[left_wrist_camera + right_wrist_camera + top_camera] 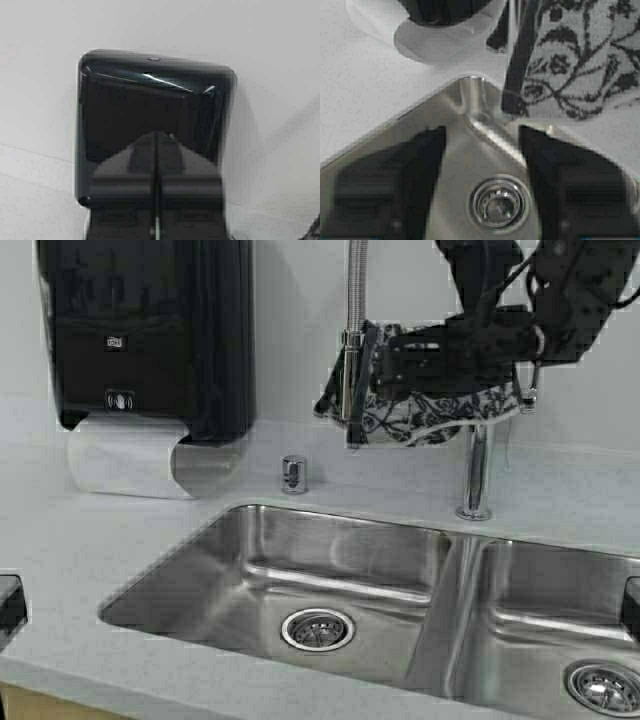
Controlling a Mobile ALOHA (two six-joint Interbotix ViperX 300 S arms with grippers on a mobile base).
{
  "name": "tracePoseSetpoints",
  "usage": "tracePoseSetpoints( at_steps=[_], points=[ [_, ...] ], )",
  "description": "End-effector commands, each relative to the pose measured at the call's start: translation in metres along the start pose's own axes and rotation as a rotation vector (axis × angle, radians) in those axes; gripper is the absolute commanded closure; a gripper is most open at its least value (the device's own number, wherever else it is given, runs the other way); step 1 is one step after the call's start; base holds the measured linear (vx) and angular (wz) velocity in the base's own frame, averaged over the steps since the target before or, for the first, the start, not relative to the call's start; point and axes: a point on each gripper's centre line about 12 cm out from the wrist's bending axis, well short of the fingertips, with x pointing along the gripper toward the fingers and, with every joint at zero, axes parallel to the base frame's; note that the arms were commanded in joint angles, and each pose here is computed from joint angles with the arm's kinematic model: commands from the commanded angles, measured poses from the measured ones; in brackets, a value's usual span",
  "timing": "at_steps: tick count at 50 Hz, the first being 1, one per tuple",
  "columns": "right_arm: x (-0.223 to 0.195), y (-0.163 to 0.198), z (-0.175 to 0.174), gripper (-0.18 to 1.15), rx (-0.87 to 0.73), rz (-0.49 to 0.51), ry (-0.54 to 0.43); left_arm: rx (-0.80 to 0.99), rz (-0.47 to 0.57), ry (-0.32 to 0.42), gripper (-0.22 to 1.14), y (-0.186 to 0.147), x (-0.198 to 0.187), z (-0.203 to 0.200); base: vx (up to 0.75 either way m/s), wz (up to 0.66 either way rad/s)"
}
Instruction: Get the cloth and wipe up the spill under the wine glass
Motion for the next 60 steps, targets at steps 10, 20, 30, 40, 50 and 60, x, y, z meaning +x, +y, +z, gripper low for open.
tracePoseSetpoints(
  at_steps=[10,20,30,40,50,60],
  points=[
    [0.026,0.001,0.007,0.03,-0.003,0.009,-0.065,0.002,-0.001,-0.020,0.89,0.000,-0.001,0.005,0.08,0.02],
    [0.046,-0.002,0.004,0.03,0.005,-0.003,-0.068,0.002,-0.001,-0.020,0.89,0.000,-0.001,0.005,0.07,0.02],
    [0.061,-0.017,0.000,0.03,0.057,-0.076,-0.076,0.004,-0.001,-0.018,0.89,0.000,-0.001,0.004,0.05,0.02],
    [0.070,-0.023,-0.002,0.03,0.068,-0.098,-0.080,0.004,0.000,-0.015,0.89,0.000,-0.001,0.004,0.03,0.01],
    [0.071,-0.023,-0.001,0.17,0.062,-0.098,-0.083,0.007,-0.001,-0.017,0.89,0.000,-0.001,0.004,0.01,0.01],
    [0.068,-0.024,-0.003,0.76,0.062,-0.102,-0.077,0.007,0.000,-0.015,0.89,0.000,-0.001,0.004,0.00,0.00]
  ],
)
